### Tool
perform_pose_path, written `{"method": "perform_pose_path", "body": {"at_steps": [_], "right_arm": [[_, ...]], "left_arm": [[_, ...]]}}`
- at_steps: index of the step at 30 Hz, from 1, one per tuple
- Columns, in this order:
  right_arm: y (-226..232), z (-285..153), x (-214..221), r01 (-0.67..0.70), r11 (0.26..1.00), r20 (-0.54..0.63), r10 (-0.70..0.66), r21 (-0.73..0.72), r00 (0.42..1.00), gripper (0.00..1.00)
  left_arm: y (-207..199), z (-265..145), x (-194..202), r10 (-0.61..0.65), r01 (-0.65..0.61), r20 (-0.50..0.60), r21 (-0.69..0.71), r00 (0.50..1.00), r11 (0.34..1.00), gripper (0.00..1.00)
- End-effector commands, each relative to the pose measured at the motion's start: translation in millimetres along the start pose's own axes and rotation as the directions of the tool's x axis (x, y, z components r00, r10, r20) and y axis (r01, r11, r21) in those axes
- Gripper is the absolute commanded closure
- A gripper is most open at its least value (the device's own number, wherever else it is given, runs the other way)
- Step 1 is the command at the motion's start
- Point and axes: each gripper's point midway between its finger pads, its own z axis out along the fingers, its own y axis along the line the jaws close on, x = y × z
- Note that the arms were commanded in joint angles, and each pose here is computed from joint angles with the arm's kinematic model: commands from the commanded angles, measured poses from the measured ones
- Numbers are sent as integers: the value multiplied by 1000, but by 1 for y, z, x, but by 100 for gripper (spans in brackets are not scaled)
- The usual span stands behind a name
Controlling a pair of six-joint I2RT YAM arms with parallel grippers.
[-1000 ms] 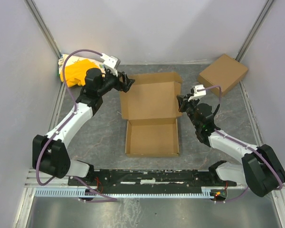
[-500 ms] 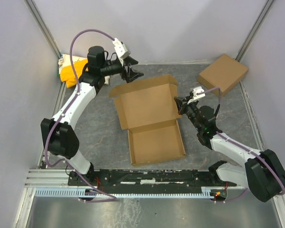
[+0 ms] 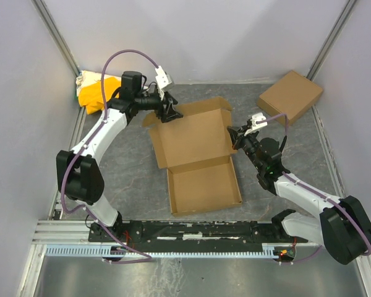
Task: Fold the paper box
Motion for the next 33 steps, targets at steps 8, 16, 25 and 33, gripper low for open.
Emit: {"method": "perform_pose_path", "body": {"at_steps": [8,16,25,33], "right_arm": [[5,0,-24,22,999,54,-20,-24,998,99],[8,1,-24,15,999,48,-13,-38,999,99],[8,0,-27,19,999,49,-17,-36,999,99],[11,-1,-30,15,999,53,-13,-48,999,99]], "left_arm": [[29,-12,-15,137,-137,-15,-176,990,975,27],[43,-23,-33,221,-216,-11,-270,975,938,24],[4,-5,-12,132,-132,10,-23,991,991,25],[-1,3,14,85,-84,-30,17,996,996,26]]}}
